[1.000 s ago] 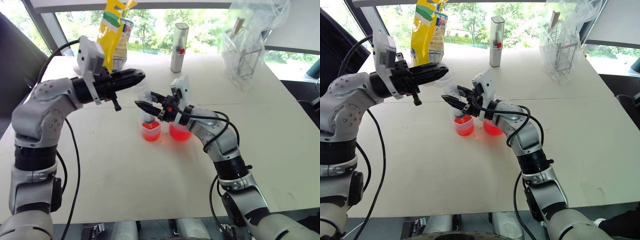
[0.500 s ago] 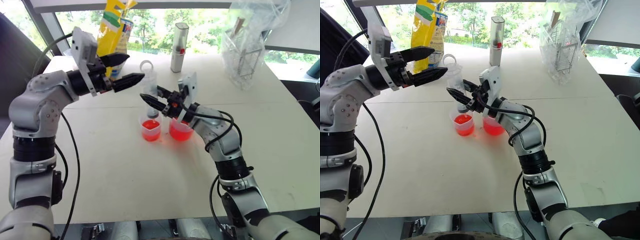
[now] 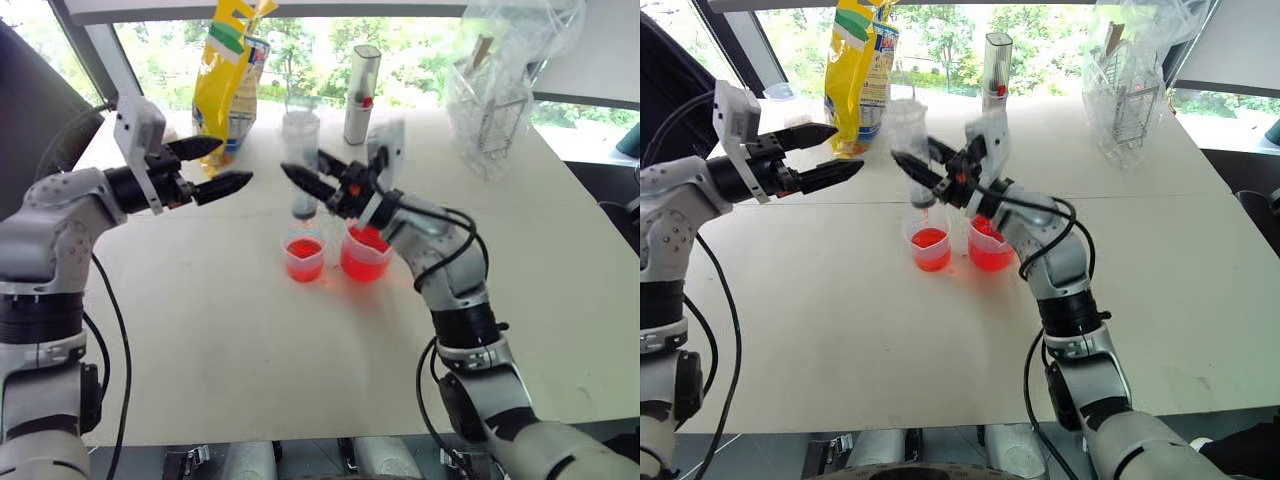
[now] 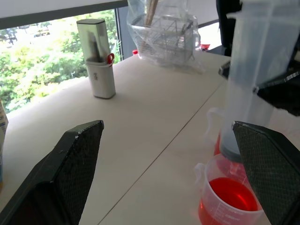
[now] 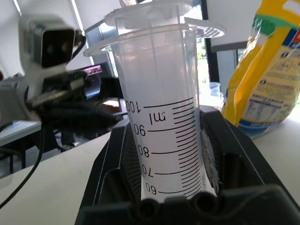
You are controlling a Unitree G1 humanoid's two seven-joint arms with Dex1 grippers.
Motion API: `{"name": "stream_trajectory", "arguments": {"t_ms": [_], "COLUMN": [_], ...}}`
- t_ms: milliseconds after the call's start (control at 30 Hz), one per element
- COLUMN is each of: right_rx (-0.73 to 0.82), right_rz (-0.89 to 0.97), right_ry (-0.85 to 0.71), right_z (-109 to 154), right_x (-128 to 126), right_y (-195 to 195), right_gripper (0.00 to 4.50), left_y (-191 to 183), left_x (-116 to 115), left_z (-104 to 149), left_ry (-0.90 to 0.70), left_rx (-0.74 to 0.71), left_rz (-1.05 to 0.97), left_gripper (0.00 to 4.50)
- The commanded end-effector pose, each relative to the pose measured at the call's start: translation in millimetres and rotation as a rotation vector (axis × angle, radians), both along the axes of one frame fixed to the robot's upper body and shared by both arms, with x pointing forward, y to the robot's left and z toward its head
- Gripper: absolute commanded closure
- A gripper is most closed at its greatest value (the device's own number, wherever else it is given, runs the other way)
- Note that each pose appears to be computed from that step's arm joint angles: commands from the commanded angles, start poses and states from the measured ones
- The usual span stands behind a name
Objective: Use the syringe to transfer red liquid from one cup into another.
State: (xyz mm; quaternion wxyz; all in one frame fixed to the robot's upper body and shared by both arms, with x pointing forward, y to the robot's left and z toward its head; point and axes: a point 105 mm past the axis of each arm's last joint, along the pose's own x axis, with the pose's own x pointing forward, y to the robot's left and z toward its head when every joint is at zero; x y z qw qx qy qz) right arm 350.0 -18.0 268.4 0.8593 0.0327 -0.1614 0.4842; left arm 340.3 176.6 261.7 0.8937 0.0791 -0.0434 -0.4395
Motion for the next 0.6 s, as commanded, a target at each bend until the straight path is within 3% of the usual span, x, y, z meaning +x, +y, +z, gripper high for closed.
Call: {"name": "stream_trajectory", "arguments": {"t_ms": [33, 133, 333, 600], "right_rx": [0.007, -0.115, -0.276, -0.476], "right_rz": [-0.080, -0.215, -0.417, -0.620], "right_ry": [-0.098, -0.013, 0.353, 0.785], "right_z": [61, 67, 37, -52], "right_x": [1, 19, 37, 42], "right_y": [-29, -64, -129, -178], "right_gripper": [3.11, 3.11, 3.11, 3.11], "left_y": [-12, -19, -26, -35], "left_x": [-11, -15, -21, -25], "left_z": [5, 1, -4, -14], "left_ry": [-0.048, -0.043, -0.038, -0.024], "left_rx": [-0.014, -0.033, -0.062, -0.055], "left_rz": [-0.046, -0.065, -0.087, -0.106], "left_gripper": [0.01, 0.01, 0.01, 0.01]}}
